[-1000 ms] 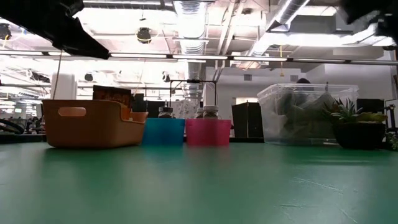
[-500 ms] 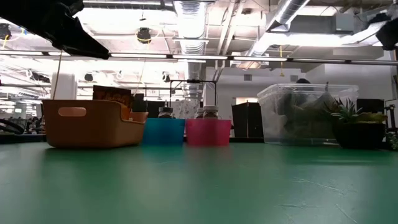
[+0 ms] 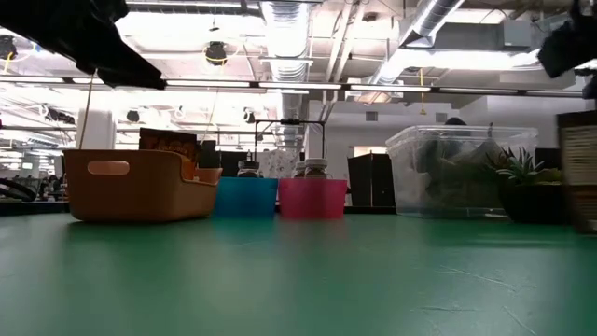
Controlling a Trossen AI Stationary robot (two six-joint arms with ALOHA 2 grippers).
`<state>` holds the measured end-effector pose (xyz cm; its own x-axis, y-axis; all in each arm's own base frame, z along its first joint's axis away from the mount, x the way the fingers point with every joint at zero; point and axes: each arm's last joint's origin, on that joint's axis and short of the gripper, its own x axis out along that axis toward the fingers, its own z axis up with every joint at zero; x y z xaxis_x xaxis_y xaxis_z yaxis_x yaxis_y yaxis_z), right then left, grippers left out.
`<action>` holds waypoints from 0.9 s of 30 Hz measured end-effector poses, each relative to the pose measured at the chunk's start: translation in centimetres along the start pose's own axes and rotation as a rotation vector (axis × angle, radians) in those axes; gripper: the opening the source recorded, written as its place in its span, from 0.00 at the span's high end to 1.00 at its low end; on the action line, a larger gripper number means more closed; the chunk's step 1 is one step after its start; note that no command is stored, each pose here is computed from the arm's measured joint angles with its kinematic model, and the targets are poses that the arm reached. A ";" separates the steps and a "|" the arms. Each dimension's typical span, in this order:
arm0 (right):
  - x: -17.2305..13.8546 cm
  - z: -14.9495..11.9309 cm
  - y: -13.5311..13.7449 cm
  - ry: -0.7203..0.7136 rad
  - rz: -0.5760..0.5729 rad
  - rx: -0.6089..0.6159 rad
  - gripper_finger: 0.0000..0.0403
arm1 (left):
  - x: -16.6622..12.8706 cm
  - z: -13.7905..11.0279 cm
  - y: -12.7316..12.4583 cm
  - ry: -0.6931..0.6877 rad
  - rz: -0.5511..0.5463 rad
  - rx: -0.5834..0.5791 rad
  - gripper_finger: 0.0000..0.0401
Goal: Sort spices by type
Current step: Put the brown seasoning bag into the orange bin
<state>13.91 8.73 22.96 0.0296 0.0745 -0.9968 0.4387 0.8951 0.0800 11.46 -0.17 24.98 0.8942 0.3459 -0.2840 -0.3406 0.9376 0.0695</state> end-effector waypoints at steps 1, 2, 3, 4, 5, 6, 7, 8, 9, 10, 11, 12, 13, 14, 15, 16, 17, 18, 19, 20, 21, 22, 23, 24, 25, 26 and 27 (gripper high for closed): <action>-0.1 0.3 0.0 -0.015 0.013 0.000 0.96 | 0.1 0.0 -0.1 0.007 -0.005 -0.005 0.46; -0.2 0.7 0.1 -0.037 0.021 -0.001 0.97 | 0.2 -0.1 -0.1 0.014 -0.009 -0.010 0.46; -0.5 1.2 0.2 -0.061 0.029 -0.004 0.97 | 0.4 -0.1 -0.3 0.026 -0.023 -0.016 0.46; -0.8 1.8 0.3 -0.085 0.031 -0.009 0.97 | 0.7 -0.2 -0.5 0.036 -0.035 -0.023 0.46; -1.2 2.4 0.5 -0.111 0.028 -0.016 0.97 | 1.0 -0.2 -0.6 0.047 -0.047 -0.027 0.46; -1.6 3.0 0.6 -0.131 0.019 -0.023 0.97 | 1.3 -0.3 -0.9 0.062 -0.058 -0.030 0.46; -1.9 3.7 0.8 -0.148 0.007 -0.035 0.97 | 1.7 -0.3 -1.1 0.070 -0.071 -0.031 0.46; -2.3 4.4 0.9 -0.160 -0.002 -0.051 0.97 | 2.1 -0.2 -1.3 0.070 -0.083 -0.033 0.46; -2.5 5.2 1.2 -0.167 -0.011 -0.070 0.97 | 2.4 -0.2 -1.5 0.079 -0.091 -0.030 0.46; -2.8 6.0 1.4 -0.175 -0.021 -0.090 0.97 | 2.8 -0.1 -1.8 0.086 -0.101 -0.027 0.46; -3.0 6.9 1.6 -0.180 -0.030 -0.113 0.97 | 3.1 0.1 -2.0 0.084 -0.102 -0.024 0.46; -3.2 7.8 1.8 -0.180 -0.036 -0.138 0.97 | 3.5 0.4 -2.2 0.081 -0.104 -0.021 0.46; -3.3 8.8 2.0 -0.179 -0.045 -0.162 0.97 | 3.8 0.7 -2.4 0.079 -0.107 -0.015 0.46; -3.4 9.7 2.2 -0.182 -0.056 -0.188 0.97 | 4.2 0.9 -2.6 0.075 -0.109 -0.007 0.46; -3.5 10.6 2.3 -0.188 -0.068 -0.213 0.97 | 4.5 1.0 -2.8 0.076 -0.113 0.003 0.46; -3.6 11.6 2.5 -0.197 -0.080 -0.241 0.97 | 4.9 1.1 -3.1 0.074 -0.128 0.009 0.46; -3.8 12.6 2.6 -0.211 -0.086 -0.268 0.97 | 5.3 1.4 -3.3 0.069 -0.144 0.013 0.46; -4.0 13.6 2.8 -0.232 -0.086 -0.297 0.97 | 5.6 1.6 -3.5 0.062 -0.161 0.014 0.46; -4.2 14.6 2.9 -0.258 -0.087 -0.323 0.97 | 5.9 1.8 -3.8 0.051 -0.178 0.014 0.46; -4.4 15.6 3.1 -0.286 -0.089 -0.350 0.97 | 6.3 2.0 -4.0 0.036 -0.190 0.012 0.46; -4.7 16.6 3.2 -0.312 -0.086 -0.377 0.97 | 6.6 2.0 -4.2 0.027 -0.194 0.013 0.46; -4.9 17.5 3.3 -0.330 -0.088 -0.404 0.97 | 6.9 2.0 -4.3 0.020 -0.201 0.014 0.46; -5.1 18.4 3.4 -0.347 -0.090 -0.427 0.97 | 7.2 2.1 -4.5 0.010 -0.208 0.016 0.46; -5.3 19.3 3.5 -0.363 -0.093 -0.450 0.97 | 7.5 2.3 -4.5 -0.004 -0.210 0.016 0.46; -5.4 20.2 3.6 -0.374 -0.097 -0.470 0.97 | 7.7 2.5 -4.6 -0.017 -0.217 0.015 0.46; -5.5 21.0 3.8 -0.381 -0.102 -0.490 0.97 | 8.0 2.6 -4.6 -0.026 -0.226 0.013 0.46; -5.7 21.8 3.9 -0.390 -0.107 -0.508 0.97 | 8.2 2.8 -4.6 -0.036 -0.227 0.010 0.46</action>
<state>35.06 2.17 28.79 0.3754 -0.1059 -0.9208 -0.0197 0.9923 -0.1222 21.22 -1.56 25.00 0.9574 0.1273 -0.2591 -0.1271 0.9917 0.0178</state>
